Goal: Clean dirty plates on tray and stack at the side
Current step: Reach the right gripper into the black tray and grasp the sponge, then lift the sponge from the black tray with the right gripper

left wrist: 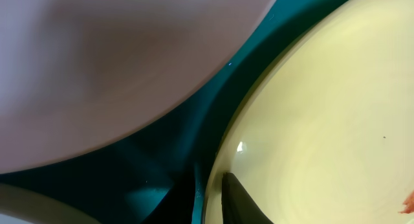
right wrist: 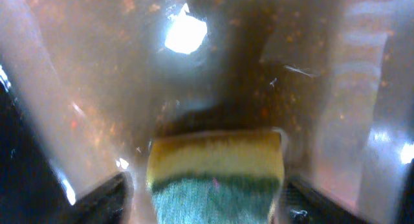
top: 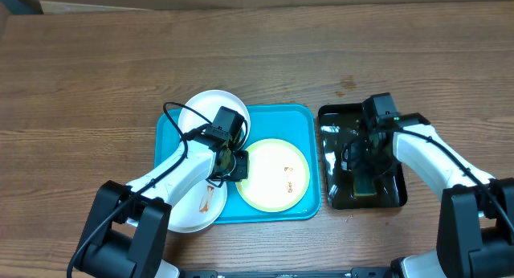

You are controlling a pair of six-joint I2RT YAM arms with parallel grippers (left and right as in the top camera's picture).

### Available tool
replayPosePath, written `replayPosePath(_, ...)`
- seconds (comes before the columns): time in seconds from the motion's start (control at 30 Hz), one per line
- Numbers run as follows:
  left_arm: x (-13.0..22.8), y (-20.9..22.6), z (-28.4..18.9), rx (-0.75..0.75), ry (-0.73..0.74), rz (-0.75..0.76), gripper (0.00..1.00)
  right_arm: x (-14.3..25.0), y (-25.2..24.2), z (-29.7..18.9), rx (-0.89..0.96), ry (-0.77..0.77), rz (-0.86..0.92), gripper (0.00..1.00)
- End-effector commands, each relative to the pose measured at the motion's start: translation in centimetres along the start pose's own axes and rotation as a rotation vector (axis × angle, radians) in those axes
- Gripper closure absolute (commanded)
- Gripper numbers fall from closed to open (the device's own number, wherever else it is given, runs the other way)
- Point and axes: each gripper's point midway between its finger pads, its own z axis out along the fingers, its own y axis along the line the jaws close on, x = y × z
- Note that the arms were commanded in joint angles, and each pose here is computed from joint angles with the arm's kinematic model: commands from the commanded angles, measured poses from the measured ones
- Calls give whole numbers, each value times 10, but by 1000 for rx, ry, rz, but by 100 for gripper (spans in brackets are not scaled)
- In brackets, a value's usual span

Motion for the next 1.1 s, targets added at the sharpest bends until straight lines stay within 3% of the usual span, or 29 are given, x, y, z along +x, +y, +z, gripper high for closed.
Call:
replayPosePath(0.0, 4, 4, 3, -22, 7, 3, 82, -2, -2, 2, 7, -18, 3, 75)
replayPosePath(0.03, 4, 4, 3, -22, 7, 3, 82, -3, -2, 2, 7, -21, 3, 83)
replayPosePath(0.07, 4, 4, 3, -23, 7, 3, 82, -3, -2, 2, 6, -23, 3, 86)
replayPosePath(0.13, 4, 6, 3, -30, 4, 3, 78, -4, -2, 2, 6, -25, 2, 81)
replayPosePath(0.17, 3, 7, 3, -36, 2, 3, 75, -5, -2, 2, 5, -29, 2, 56)
replayPosePath(0.2, 3, 7, 3, -38, 1, 3, 72, -6, -1, 2, 4, -33, 2, 25)
replayPosePath(0.27, 3, 7, 3, -39, 0, 3, 68, -5, -2, 2, 4, -29, 4, 12)
replayPosePath(0.53, 1, 12, 3, -71, -13, 3, 67, 34, -11, 0, 44, 130, 28, 10)
replayPosePath(0.57, 1, 12, 3, -70, -14, 2, 67, 35, -12, 0, 44, 132, 28, 13)
replayPosePath(0.63, 0, 12, 3, -68, -15, 3, 78, 34, -11, 0, 41, 130, 28, 36)
replayPosePath(0.7, 0, 12, 3, -68, -16, -4, 91, 31, -10, 1, 38, 117, 27, 87)
replayPosePath(0.73, 0, 12, 3, -68, -16, -4, 96, 29, -10, 1, 36, 107, 25, 96)
replayPosePath(1.07, -1, 11, 3, -65, -19, -3, 96, 4, 2, -59, 39, 107, 25, 96)
